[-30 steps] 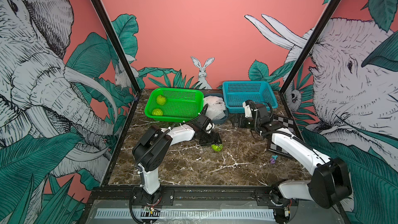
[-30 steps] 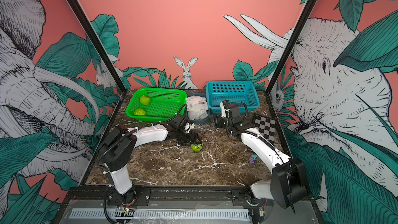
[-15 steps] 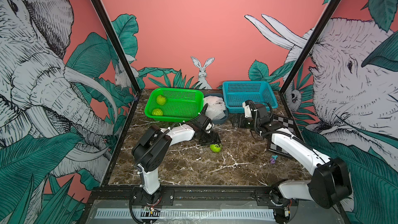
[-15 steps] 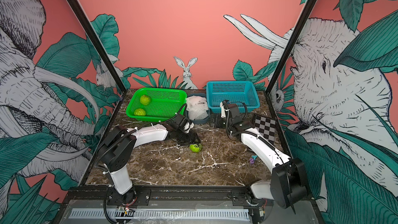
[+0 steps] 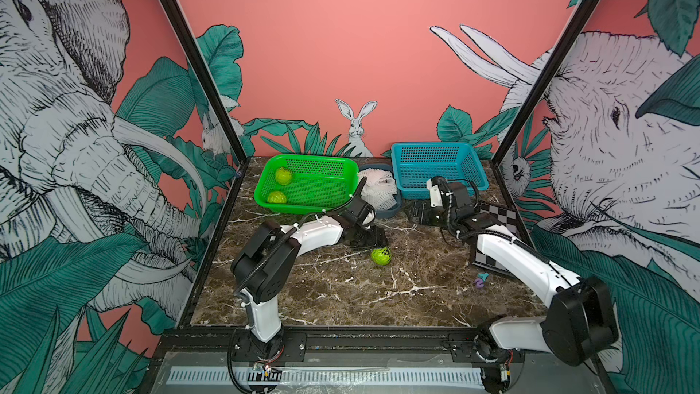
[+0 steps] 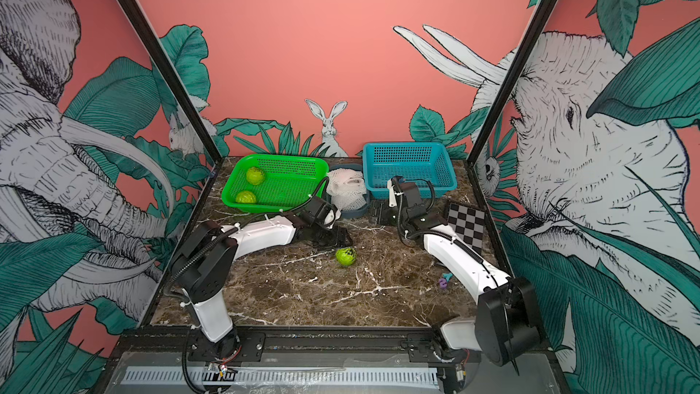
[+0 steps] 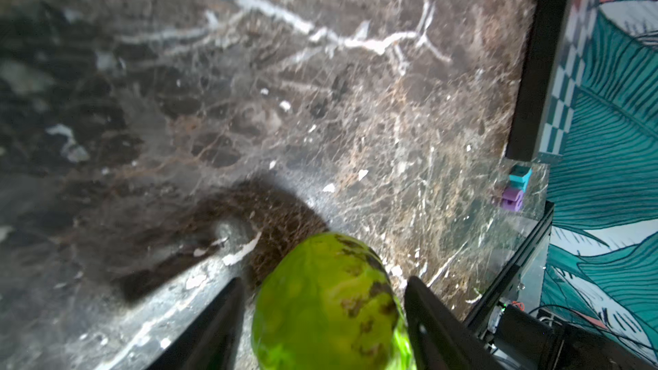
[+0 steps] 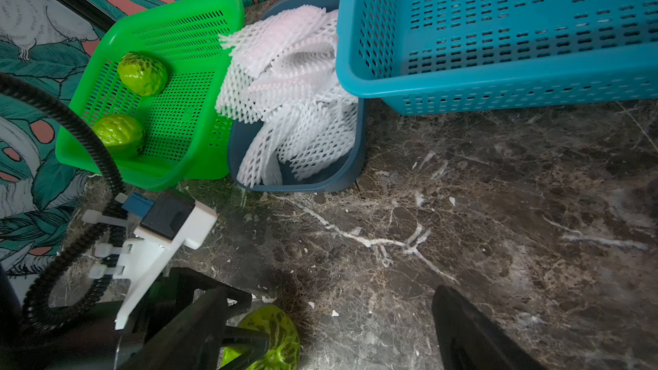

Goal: Sleeve custard apples in foam nets
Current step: Place the custard apple at the center of the board, then pick up the foam net from the storage box.

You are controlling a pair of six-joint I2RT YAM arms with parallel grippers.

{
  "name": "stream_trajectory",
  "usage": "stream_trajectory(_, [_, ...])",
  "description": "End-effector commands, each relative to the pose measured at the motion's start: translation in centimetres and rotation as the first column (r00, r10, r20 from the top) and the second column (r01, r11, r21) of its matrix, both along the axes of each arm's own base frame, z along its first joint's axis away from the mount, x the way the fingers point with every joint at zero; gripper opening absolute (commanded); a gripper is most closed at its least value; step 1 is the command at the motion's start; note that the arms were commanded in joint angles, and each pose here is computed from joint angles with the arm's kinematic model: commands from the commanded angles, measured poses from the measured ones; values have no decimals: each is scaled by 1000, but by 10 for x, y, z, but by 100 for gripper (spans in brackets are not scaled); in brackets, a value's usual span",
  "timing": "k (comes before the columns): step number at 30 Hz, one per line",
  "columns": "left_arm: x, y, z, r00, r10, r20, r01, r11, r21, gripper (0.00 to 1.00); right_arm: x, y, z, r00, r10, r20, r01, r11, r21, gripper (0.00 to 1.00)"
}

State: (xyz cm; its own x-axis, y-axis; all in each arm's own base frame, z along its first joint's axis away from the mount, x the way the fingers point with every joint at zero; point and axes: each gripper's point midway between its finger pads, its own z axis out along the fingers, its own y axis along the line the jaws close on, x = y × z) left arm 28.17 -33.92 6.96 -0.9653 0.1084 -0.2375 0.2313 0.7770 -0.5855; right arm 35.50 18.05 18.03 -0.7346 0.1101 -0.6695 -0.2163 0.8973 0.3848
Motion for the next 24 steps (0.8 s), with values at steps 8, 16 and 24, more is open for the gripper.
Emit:
stream_trajectory(8, [9,6,54,993,36,115,-34,999,-27,77,-1,3,-1,1000,9,0,-9,998,-57,89])
stream_trajectory(16, [15,36,97,961,83,263,-94,995,31,75,8,18,12,999,51,7,-50,994,-99,71])
stream_trajectory(24, [23,119,130,889,262,376,-312,947,78,62,30,53,23,993,122,-2,-121,986,-110,52])
